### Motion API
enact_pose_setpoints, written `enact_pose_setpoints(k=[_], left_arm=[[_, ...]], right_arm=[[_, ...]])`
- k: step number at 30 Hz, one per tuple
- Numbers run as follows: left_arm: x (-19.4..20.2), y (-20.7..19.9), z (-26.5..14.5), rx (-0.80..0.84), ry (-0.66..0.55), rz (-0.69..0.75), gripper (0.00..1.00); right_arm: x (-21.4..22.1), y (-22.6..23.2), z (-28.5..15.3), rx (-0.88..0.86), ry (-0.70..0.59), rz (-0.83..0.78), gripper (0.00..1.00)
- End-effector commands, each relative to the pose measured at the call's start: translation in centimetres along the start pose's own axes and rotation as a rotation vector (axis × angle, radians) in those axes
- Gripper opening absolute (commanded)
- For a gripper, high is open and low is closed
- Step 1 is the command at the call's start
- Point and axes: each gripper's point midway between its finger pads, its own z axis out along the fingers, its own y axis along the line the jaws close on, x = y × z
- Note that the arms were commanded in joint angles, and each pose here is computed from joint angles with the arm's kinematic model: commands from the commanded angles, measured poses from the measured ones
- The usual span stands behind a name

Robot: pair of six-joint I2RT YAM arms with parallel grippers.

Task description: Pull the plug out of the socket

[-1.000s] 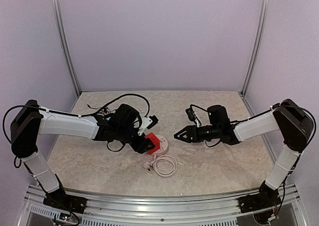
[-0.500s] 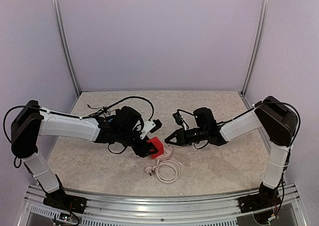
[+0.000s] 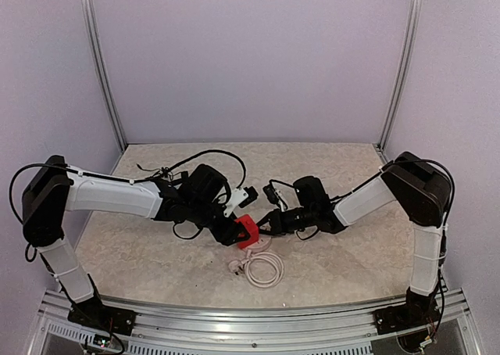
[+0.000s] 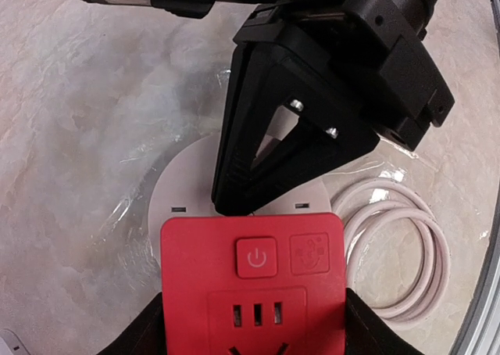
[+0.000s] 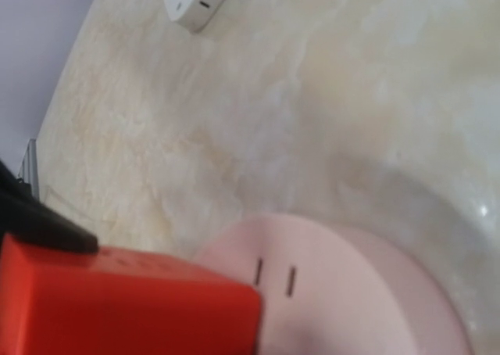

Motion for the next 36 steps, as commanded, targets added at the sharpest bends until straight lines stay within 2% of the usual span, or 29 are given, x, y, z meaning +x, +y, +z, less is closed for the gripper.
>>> enact_pose_setpoints(k=[1,6,10,13,18,23,30,32,34,36], left_arm=[[-5.6,-0.5,-1.6,0.012,-0.145,0.024,0.00],[-6.7,-0.9,-2.2,0.016,-0.151,0.043,0.00],[-6.1,-0.6,-1.3,-0.082,-0.116,0.137,0.00],[-6.3,-0.4,-0.9,-0.058,-0.109,0.093,0.00],[-7.8,0.4,-1.9,0.040,-0.169,-0.034,0.00],[-8.0,-1.6,-2.2,0.021,-0.188,0.095,0.00],[-9.3,-0.1,-4.1,0.109,-0.271,-0.041,0.00],[-9.5,-0.5,-4.4,0.083,-0.277,-0.003,0.00],[-9.3,-1.5,-4.1,0.007,-0.259,0.117,0.00],[-9.3,-2.1,-3.9,-0.028,-0.246,0.161,0.00]], right_arm=[[6.0,-4.9,1.3,0.129,0.136,0.095,0.02],[7.6,-6.3,1.5,0.154,0.165,0.116,0.00],[8.3,-6.8,1.4,0.174,0.179,0.116,0.00],[8.7,-7.0,1.6,0.180,0.190,0.113,0.00],[9.2,-7.2,1.7,0.196,0.207,0.100,0.00],[9.4,-7.3,1.9,0.200,0.214,0.100,0.00],[9.8,-7.6,2.0,0.219,0.220,0.091,0.00],[9.8,-7.7,2.0,0.221,0.221,0.092,0.00],[9.8,-7.7,2.1,0.222,0.222,0.091,0.00],[9.9,-7.7,2.1,0.224,0.223,0.091,0.00]])
